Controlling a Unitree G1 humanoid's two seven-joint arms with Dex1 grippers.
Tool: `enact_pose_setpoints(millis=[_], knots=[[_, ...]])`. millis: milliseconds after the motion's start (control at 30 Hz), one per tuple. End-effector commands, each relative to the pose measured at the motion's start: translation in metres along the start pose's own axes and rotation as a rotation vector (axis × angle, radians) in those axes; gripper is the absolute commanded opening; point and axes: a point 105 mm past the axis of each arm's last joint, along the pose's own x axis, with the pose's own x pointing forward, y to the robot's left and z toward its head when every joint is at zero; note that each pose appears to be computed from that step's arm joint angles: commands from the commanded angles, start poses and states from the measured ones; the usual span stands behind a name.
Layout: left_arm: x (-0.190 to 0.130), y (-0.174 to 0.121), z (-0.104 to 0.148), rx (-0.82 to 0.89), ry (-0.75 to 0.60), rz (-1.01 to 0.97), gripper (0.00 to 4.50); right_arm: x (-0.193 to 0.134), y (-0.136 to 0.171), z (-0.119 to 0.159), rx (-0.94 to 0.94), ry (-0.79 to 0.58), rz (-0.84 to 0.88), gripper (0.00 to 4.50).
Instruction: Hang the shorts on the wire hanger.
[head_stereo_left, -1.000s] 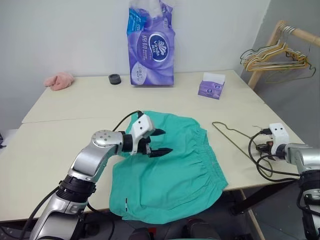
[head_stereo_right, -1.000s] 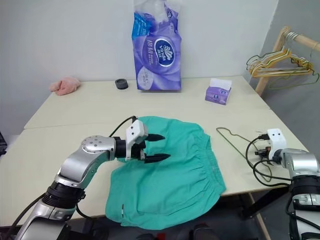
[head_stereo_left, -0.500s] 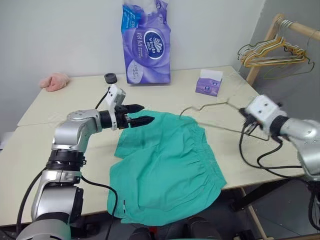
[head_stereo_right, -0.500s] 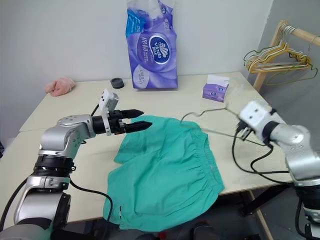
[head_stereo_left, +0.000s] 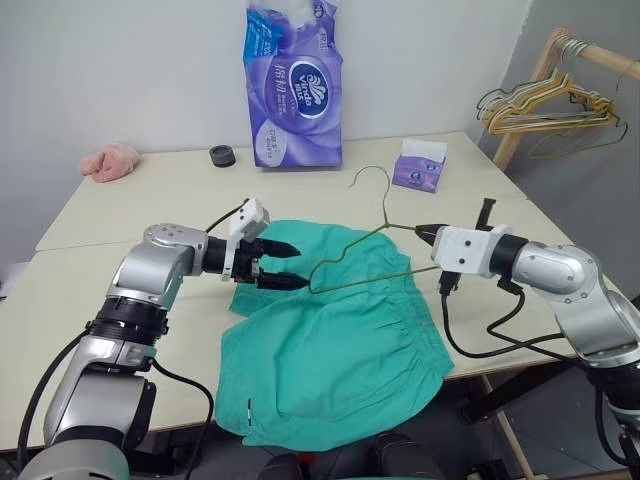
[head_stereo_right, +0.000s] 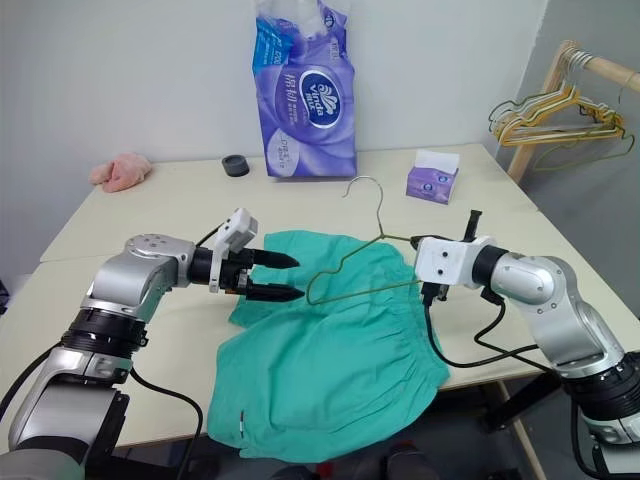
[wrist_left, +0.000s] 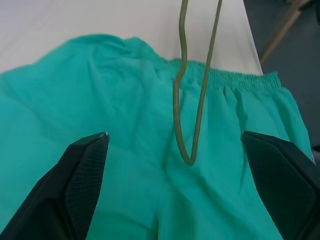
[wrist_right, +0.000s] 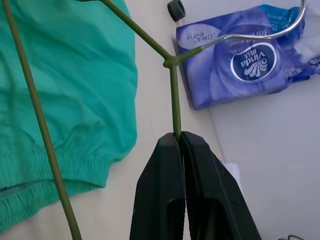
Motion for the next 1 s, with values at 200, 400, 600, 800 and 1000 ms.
enact_pose_setpoints(millis=[200,400,600,800,1000], knots=[[0.012,-0.022,-0.008,0.044,0.035,-0.100,4.47,0.004,-0.014,0.031,-0.063,-0.095,-0.052,0.00],[0.016,-0.018,-0.014,0.024,0.028,-0.083,4.47,0.006,-0.015,0.036,-0.063,-0.115,-0.061,0.00],[0.018,-0.020,-0.022,-0.002,0.039,-0.096,3.32,0.007,-0.016,0.039,-0.065,-0.126,-0.072,0.00],[0.022,-0.024,-0.024,-0.013,0.031,-0.108,1.45,0.007,-0.017,0.039,-0.066,-0.130,-0.077,0.00],[0.023,-0.026,-0.025,-0.025,0.021,-0.112,0.07,0.006,-0.014,0.040,-0.074,-0.129,-0.063,0.00]])
